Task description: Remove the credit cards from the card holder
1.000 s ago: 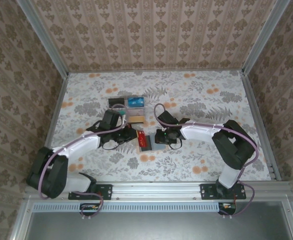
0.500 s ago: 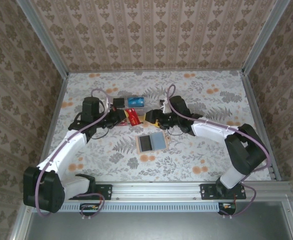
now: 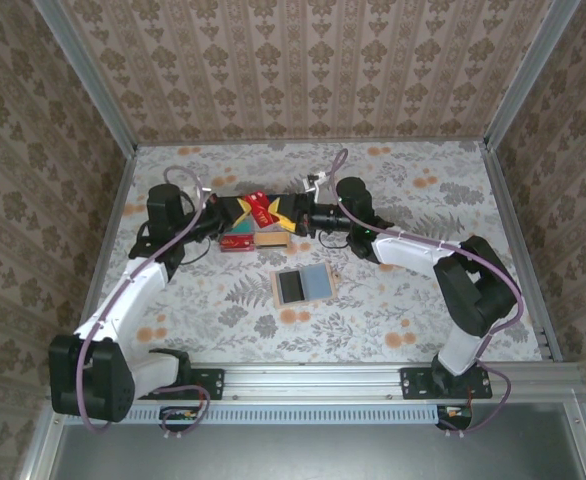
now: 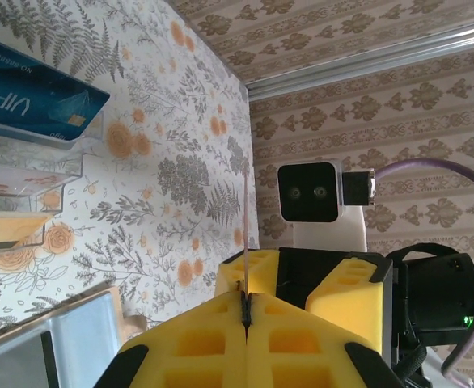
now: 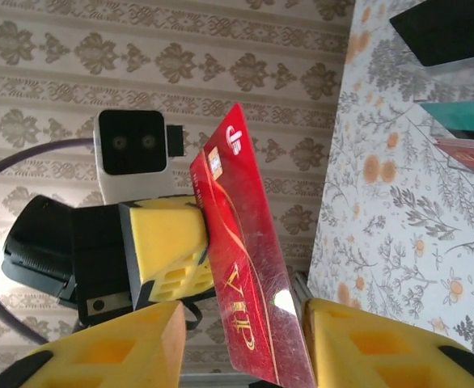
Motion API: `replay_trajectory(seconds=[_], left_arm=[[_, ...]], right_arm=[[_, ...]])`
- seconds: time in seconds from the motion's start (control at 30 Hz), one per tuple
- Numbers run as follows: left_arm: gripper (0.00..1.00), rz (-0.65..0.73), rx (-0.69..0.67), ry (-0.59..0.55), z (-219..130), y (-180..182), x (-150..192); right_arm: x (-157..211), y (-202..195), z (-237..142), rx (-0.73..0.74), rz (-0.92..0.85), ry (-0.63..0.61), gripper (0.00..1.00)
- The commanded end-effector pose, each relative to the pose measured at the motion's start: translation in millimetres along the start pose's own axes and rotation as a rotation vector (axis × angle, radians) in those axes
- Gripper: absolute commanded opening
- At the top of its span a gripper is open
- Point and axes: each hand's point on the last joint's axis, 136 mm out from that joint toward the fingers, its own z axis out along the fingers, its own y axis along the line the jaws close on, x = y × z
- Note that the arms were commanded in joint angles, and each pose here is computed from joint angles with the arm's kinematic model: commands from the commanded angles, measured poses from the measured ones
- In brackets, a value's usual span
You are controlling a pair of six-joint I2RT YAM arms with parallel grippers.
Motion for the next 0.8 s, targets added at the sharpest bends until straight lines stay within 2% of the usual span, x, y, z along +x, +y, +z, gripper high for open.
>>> replay_trajectory(seconds=[0.0,0.17,0.3,0.33,0.4,0.47,0.53,0.63,0.77], left_arm=[[0.0,0.002,0.046,0.002,-1.7,-12.1,-4.7],[0.0,-0.008,0.044,0.004,-2.2,-9.7,-3.9],[0.0,-0.026,0.009,0.004,-4.7,-0.7,-2.6],[0.04,-0.028,-0.015,0.001,-6.5,3.4,-2.8],[0.22,-0.039,-0.094,-0.012,-12.9,18.9,-3.2],[0.47,-0.03,-0.201,-0.022,-23.4,39.6,-1.7],[0.64,-0.036,-0.3,-0.043,-36.3,61.7,-1.7],[0.81,-0.078,-0.402,-0.084,-57.6,93.9,-1.9],[0.98,-0.164,-0.471,-0.144,-84.1,130.3,0.8]], right_arm=[[-0.2,18.9,3.0,-0.064,-0.012,0.022,0.37],[2.0,14.7,3.1,-0.048,-0.009,0.027,0.24],[3.7,3.5,3.3,0.007,-0.033,0.027,0.06],[3.1,-2.0,2.5,0.041,-0.053,0.021,0.01],[3.1,-13.0,-0.4,0.122,-0.117,0.01,0.0],[4.9,-23.2,-2.9,0.216,-0.228,0.01,0.0],[7.6,-31.7,-4.2,0.299,-0.339,0.029,0.0],[13.3,-36.1,1.3,0.367,-0.535,0.083,0.0],[20.0,-47.0,18.3,0.47,-0.736,0.194,0.0]])
